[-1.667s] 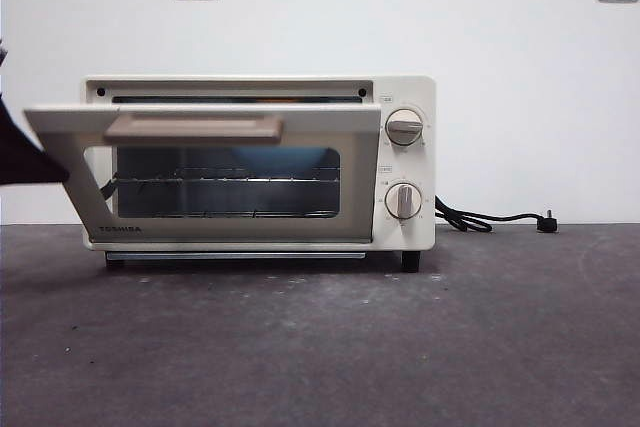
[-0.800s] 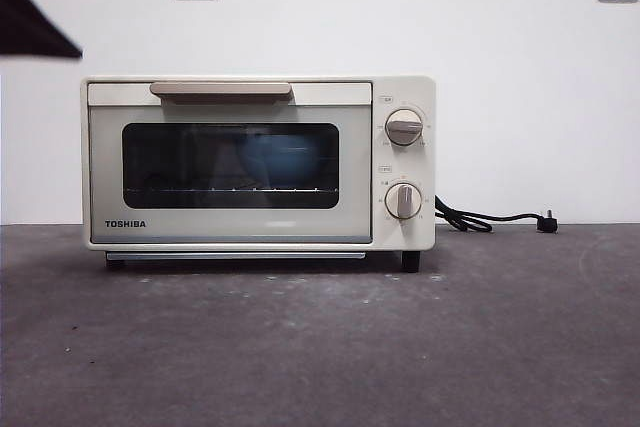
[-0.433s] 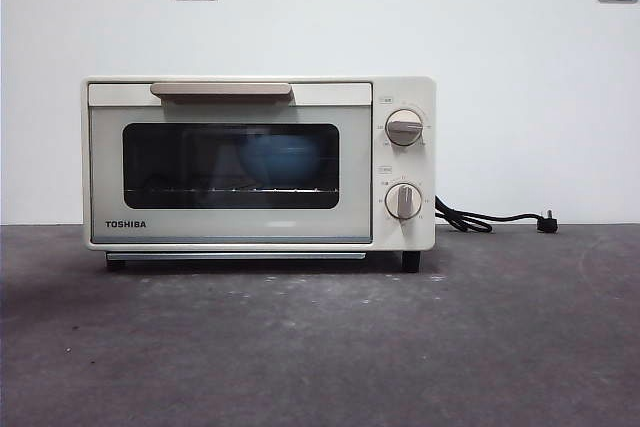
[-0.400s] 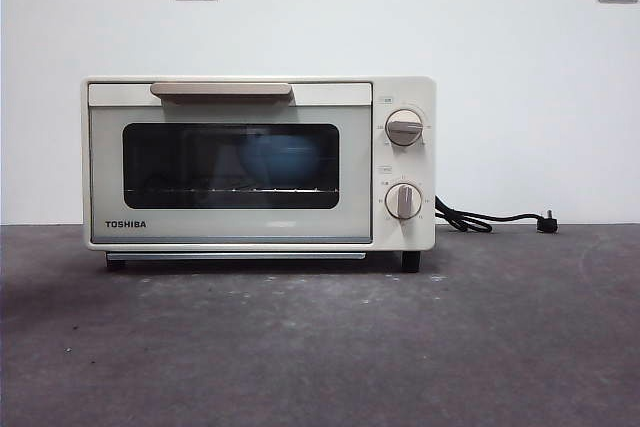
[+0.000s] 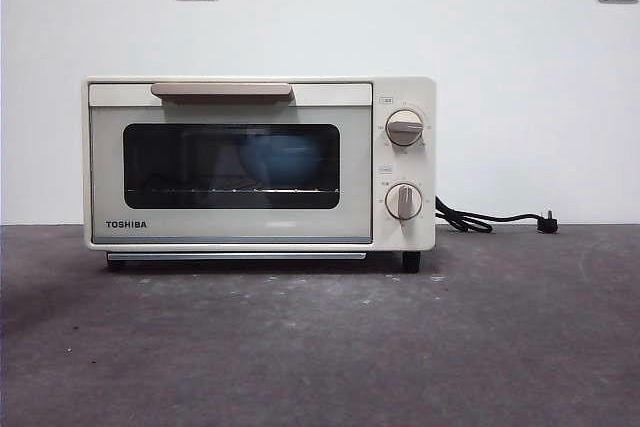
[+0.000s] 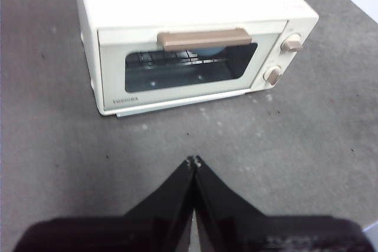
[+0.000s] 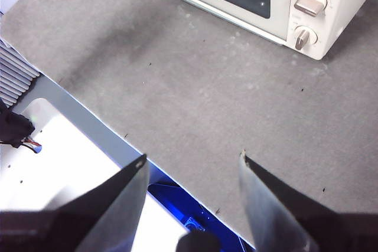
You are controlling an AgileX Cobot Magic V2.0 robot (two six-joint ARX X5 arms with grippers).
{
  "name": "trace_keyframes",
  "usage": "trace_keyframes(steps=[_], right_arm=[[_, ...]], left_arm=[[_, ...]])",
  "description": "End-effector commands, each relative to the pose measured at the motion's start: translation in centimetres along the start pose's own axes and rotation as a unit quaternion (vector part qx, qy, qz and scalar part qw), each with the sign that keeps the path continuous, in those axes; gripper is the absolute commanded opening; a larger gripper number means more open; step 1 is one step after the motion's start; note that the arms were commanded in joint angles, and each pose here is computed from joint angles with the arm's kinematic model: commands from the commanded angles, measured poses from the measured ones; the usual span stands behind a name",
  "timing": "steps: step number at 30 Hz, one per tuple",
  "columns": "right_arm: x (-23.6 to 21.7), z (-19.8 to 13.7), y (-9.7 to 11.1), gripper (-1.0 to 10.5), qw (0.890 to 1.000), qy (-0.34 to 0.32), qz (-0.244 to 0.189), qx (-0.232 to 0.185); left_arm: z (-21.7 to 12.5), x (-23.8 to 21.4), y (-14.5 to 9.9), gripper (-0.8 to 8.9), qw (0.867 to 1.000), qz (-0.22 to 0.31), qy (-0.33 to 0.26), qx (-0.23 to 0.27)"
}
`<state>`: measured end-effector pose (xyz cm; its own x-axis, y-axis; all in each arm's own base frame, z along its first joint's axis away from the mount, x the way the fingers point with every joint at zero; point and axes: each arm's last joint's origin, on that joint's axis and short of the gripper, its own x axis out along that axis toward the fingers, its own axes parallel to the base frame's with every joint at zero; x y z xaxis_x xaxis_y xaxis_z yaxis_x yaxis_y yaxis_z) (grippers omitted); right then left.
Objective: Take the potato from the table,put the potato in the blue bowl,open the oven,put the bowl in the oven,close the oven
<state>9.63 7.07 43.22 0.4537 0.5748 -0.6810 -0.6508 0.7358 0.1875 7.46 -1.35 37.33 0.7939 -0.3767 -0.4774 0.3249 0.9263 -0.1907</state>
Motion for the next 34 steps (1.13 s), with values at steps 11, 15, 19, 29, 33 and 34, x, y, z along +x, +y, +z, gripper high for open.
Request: trace_keyframes(steps=[11,15,19,29,33,34], right_arm=[[0.10,0.03,0.08,-0.1,1.000,0.002,0.014,-0.014],[0.10,0.04,0.08,0.0,1.000,0.002,0.013,-0.002],[0.01,-0.02,0.09,0.0,1.000,0.001,0.012,-0.003],[-0.25,-0.16,0.12,0.0,1.000,-0.003,0.010,-0.004],[-0.34,-0.21,0.14,0.0,1.000,-0.005,0.010,-0.004],[-0.37,-0.23,0.15,0.0,1.000,-0.005,0.010,-0.004]], left_arm=[[-0.02,-0.03,-0.04,-0.04,1.000,-0.002,0.006,0.011],[-0.02,-0.03,-0.04,-0.04,1.000,-0.002,0.006,0.011],[-0.02,-0.02,-0.04,-0.04,1.000,-0.002,0.006,0.011],[0.04,0.13,0.02,-0.04,1.000,-0.001,0.009,0.010],[0.09,0.27,0.07,-0.04,1.000,-0.001,0.012,0.009],[0.10,0.29,0.08,-0.04,1.000,-0.001,0.012,0.009]])
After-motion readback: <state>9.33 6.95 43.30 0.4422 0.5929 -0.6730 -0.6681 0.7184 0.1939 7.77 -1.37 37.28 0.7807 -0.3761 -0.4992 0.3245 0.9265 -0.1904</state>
